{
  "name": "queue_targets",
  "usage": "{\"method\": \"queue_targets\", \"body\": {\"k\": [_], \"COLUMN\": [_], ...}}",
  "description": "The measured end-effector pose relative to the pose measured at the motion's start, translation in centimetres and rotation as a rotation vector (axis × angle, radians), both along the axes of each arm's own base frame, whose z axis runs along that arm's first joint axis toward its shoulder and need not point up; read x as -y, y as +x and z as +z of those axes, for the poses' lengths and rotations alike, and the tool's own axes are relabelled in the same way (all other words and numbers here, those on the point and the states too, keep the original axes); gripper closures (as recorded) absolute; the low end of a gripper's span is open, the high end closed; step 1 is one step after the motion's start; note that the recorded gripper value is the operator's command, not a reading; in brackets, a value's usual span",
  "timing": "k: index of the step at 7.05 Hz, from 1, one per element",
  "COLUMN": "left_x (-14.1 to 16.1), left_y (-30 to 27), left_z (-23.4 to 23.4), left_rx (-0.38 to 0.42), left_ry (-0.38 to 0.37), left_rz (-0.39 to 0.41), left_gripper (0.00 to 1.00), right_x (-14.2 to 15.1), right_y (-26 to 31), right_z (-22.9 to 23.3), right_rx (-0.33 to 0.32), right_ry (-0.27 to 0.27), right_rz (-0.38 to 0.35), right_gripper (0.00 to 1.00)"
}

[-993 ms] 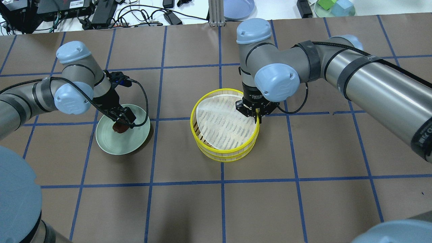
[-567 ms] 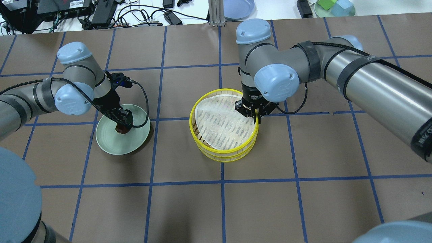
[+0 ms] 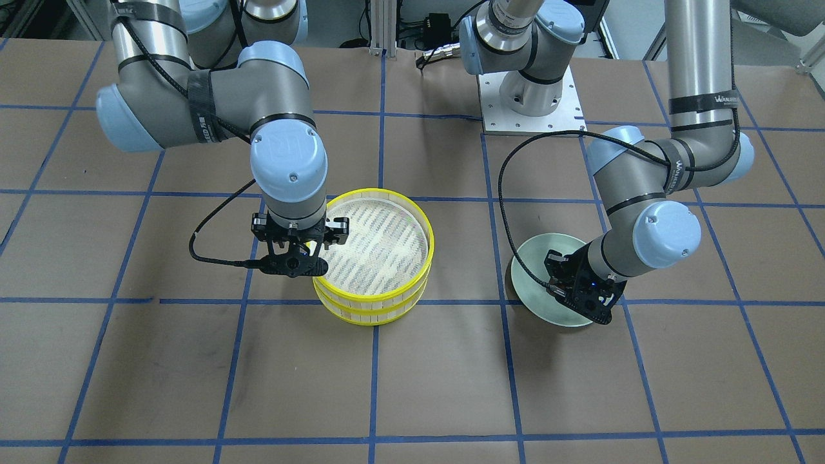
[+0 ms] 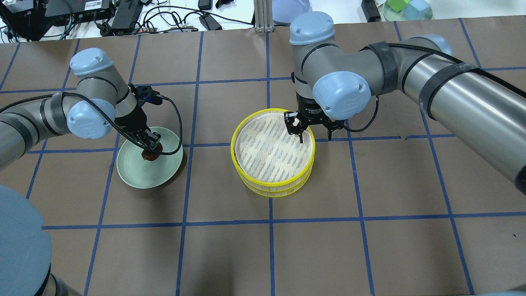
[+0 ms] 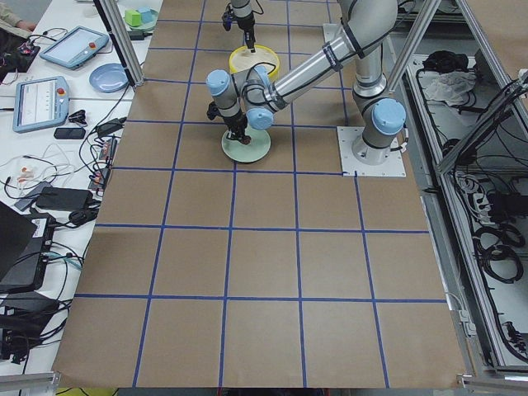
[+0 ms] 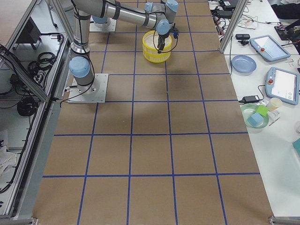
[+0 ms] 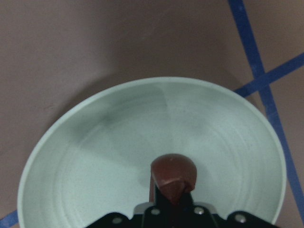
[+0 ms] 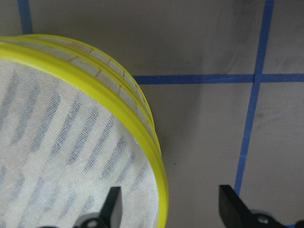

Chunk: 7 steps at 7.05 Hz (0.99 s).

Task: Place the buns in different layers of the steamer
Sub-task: 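Carry the brown bun over the steamer with the left gripper while the right rises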

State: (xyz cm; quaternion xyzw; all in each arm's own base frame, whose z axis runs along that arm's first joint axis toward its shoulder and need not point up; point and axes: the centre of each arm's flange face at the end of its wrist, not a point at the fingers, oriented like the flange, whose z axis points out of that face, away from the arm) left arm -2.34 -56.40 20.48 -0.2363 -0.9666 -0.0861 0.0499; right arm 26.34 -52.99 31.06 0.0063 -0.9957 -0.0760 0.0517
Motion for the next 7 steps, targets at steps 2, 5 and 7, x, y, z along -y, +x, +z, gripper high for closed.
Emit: {"method": "queue_targets", "body": {"k": [2,5,7], "left_x": [-0.3,-2.1,-4.3], "left_y": [-0.7,-6.9,-16.5], "left_z": [3.7,12.6,17.7], "left_rx": [0.001,0.033,0.068], "left_ry": [-0.013,-0.033,-0.080], "left_rz": [0.001,0.055,0.107], "left_gripper": [1.00,1.00,1.00], "right_x": [-2.0,-4.1,-4.7], "right_y": [-2.4,-7.4,-10.5], "right_z": [9.8,20.4,22.1], "right_rx": [0.049,0.136,0.140], "right_ry": [-0.152,-0.275,-0.232], "right_rz": [0.014,-0.056,-0.076], "right_gripper": [0.00,0.00,0.00]}}
